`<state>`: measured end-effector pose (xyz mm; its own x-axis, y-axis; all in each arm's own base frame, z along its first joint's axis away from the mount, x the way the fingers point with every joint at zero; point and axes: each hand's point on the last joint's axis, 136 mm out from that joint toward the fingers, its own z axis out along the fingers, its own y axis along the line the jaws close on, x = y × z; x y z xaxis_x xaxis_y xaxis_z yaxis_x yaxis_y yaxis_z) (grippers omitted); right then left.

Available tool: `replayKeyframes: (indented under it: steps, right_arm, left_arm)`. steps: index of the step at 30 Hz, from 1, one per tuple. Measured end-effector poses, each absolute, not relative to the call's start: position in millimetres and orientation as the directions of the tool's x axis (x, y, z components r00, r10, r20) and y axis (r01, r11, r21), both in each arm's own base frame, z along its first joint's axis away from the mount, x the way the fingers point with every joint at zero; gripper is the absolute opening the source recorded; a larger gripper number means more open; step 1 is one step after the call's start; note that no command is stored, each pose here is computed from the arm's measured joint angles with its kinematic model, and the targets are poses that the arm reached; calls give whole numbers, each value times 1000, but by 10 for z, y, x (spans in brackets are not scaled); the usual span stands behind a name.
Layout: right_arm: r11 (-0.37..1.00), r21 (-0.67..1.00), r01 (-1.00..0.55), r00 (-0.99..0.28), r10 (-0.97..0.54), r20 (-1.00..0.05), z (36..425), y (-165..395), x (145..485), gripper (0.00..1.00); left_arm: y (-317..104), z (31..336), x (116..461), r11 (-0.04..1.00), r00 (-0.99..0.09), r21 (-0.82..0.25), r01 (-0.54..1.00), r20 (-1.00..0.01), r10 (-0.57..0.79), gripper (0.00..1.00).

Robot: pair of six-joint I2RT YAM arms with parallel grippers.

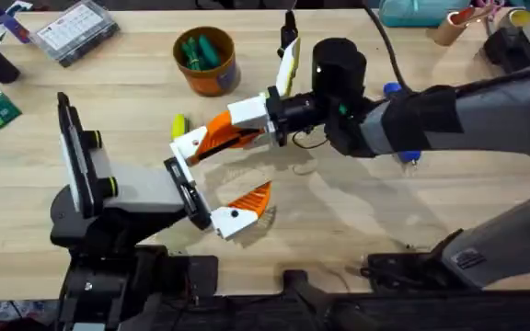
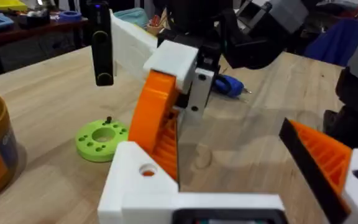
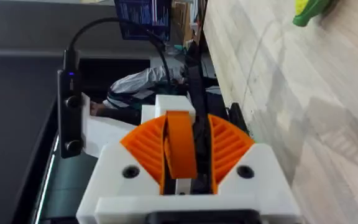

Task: Pick up the gripper from the table and insert it into the empty holder that is missing its gripper. Then pick up a screw, insert it into the mounting hole, and use the screwdriver to tighten it. Finally, clean up the table by picking up the vegetable and placing it into the bucket.

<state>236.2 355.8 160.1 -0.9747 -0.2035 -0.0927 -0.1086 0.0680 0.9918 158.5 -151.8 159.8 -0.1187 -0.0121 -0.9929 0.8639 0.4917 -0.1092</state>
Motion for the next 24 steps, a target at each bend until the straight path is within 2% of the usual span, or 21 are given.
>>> replayKeyframes:
  steps: [9,13,16,24]
  right_arm:
    - [71,992,-104,-978,-189,-89,1595,3497,2431,613]
    - [71,992,-104,-980,-179,-89,1597,3467,2469,784]
    - [71,992,-101,-980,-178,-87,1599,3445,2485,970]
    - [73,993,-94,-984,-159,-82,1594,3369,2565,995]
  left_arm:
    - [-1554,1598,1528,459,-109,-98,883,-994,-3,988]
    - [-1565,1598,1511,449,-109,-99,888,-994,-3,988]
    - [-1570,1597,1500,443,-110,-100,891,-994,-3,988]
    - [-1573,1597,1494,439,-110,-100,893,-994,-3,988]
